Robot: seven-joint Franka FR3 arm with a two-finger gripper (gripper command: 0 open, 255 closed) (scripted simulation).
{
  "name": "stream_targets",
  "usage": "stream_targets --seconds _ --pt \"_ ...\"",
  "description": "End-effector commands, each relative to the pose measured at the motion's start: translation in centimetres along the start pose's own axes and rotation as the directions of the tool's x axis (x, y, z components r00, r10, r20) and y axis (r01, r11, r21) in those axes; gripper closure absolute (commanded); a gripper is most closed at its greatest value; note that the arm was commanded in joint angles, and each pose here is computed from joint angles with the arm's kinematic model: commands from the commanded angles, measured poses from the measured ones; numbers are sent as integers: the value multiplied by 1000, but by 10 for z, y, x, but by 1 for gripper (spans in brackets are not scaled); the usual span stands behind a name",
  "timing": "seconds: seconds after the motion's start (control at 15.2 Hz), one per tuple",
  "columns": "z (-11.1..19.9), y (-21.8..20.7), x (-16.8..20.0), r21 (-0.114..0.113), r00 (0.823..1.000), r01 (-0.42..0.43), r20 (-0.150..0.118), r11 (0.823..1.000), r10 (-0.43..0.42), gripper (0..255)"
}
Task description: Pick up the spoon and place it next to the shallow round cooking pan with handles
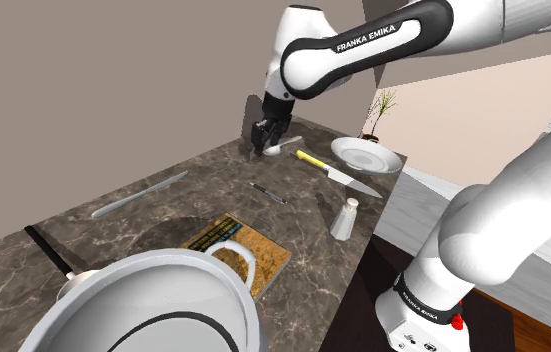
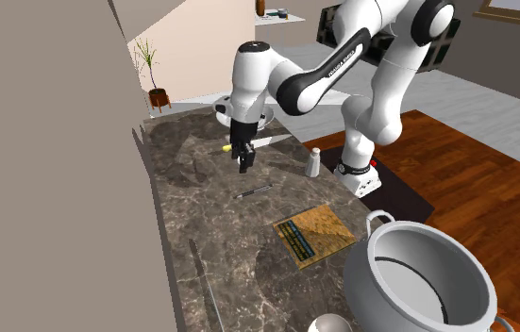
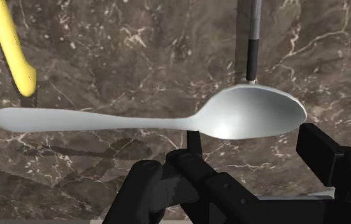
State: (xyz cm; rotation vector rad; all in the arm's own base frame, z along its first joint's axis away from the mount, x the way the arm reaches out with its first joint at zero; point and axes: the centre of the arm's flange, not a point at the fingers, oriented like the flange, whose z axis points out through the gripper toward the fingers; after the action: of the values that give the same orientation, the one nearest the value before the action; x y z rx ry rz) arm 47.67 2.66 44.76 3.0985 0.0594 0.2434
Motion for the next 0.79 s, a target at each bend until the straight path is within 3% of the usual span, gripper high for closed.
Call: stream_targets --seconds 0.0,0.73 --pt "2 29 -3 0 1000 2 0 1000 -2 255" --pt "4 173 -20 0 1000 2 0 1000 -2 255"
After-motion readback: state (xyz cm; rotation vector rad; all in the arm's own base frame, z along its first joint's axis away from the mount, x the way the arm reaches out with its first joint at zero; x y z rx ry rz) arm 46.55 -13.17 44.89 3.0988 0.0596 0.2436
